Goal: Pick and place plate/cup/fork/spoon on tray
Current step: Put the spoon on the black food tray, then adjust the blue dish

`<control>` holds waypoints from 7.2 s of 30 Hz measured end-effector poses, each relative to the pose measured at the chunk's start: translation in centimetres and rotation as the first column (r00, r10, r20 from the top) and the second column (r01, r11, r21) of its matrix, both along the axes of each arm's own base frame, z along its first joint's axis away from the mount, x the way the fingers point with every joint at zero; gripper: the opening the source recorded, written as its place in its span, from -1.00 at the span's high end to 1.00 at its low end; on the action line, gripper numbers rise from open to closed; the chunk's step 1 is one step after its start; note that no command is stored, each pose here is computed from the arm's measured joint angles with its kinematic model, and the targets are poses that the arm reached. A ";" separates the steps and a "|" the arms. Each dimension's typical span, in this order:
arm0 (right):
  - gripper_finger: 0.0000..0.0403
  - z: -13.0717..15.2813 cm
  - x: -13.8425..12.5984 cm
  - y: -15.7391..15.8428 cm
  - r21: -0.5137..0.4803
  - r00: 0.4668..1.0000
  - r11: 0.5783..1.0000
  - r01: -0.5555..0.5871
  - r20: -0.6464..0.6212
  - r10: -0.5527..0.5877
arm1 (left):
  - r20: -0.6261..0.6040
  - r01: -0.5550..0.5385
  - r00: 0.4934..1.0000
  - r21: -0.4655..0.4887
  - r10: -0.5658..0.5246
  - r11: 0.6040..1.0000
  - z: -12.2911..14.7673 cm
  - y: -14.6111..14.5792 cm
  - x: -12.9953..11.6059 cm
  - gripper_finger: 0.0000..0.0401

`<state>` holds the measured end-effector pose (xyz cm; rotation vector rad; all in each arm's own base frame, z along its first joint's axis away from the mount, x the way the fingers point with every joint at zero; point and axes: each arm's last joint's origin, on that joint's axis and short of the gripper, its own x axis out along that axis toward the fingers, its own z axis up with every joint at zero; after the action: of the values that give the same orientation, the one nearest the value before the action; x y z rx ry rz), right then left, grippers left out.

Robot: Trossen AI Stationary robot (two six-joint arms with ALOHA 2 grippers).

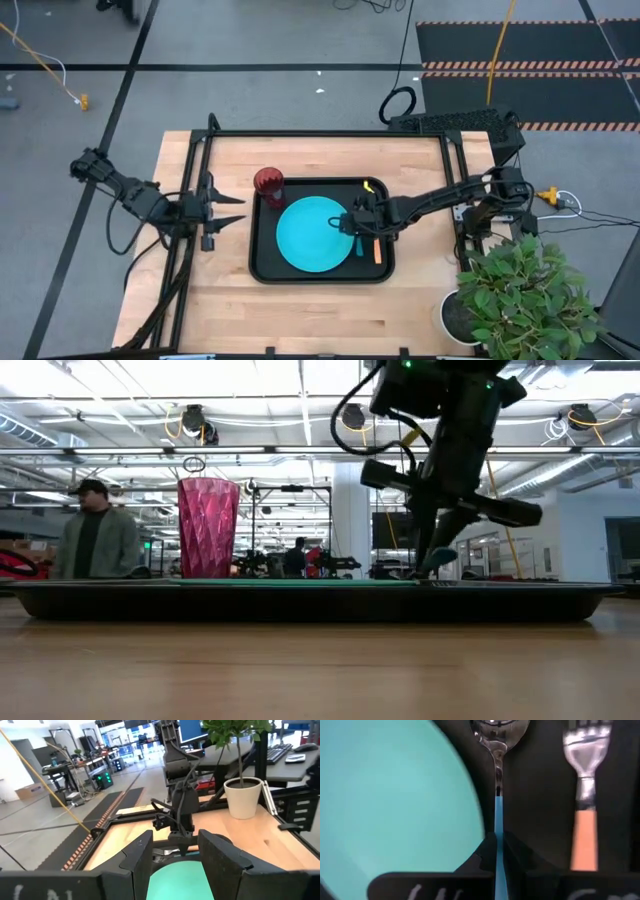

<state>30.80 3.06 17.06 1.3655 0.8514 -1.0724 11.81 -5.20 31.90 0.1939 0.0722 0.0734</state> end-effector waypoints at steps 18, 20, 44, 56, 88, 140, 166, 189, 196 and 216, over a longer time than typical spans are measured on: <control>1.00 -0.4 -0.8 1.3 -0.014 0.999 1.000 0.005 -0.042 -0.006 | 0.017 0.051 0.999 -0.034 -0.050 0.998 0.2 0.2 -1.4 0.20; 1.00 -0.6 -0.8 1.3 -0.017 0.999 1.000 -0.001 -0.036 0.000 | 0.017 0.051 0.999 -0.034 -0.050 0.998 0.2 0.2 -1.4 0.20; 1.00 -2.0 -1.1 1.3 0.006 1.000 1.000 -0.024 0.005 0.024 | 0.026 0.051 0.998 -0.010 -0.051 0.999 0.3 0.2 -1.4 0.20; 0.93 -3.6 -1.6 1.3 0.058 0.996 0.998 -0.013 0.093 0.008 | 0.026 0.051 0.998 -0.011 -0.051 0.999 0.3 0.2 -1.4 0.20; 0.92 -3.7 -1.6 1.2 -0.020 0.991 0.998 -0.064 0.118 0.066 | 0.022 0.052 0.998 -0.006 -0.051 0.999 0.3 0.2 -1.4 0.20; 0.49 -2.6 -1.5 1.1 -0.029 0.982 0.998 -0.050 0.179 0.054 | 0.022 0.051 0.998 -0.007 -0.051 0.999 0.3 0.2 -1.4 0.20; 0.49 2.4 -4.1 1.1 -0.422 0.898 0.843 -0.333 0.131 0.420 | -0.006 0.053 0.999 0.036 -0.052 0.998 0.0 0.2 -1.4 0.20; 0.49 0.7 -4.5 -1.1 -0.722 0.711 0.304 -0.622 -0.358 0.605 | -0.021 -0.191 0.981 0.099 0.194 0.977 -0.6 1.3 3.6 0.20; 0.49 1.9 -3.3 -2.3 -0.756 0.603 0.113 -0.645 -0.412 0.684 | 0.046 -0.267 0.963 0.068 0.264 0.961 0.1 2.2 4.2 0.20; 0.49 1.6 -3.0 -7.2 -0.701 0.476 -0.011 -0.713 -0.496 0.726 | 0.063 -0.361 0.928 -0.092 0.367 0.928 0.1 3.8 4.6 0.20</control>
<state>27.84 -4.17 18.66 -0.1115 0.6636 -0.4220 16.41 -1.37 31.96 0.0957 0.0311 0.4494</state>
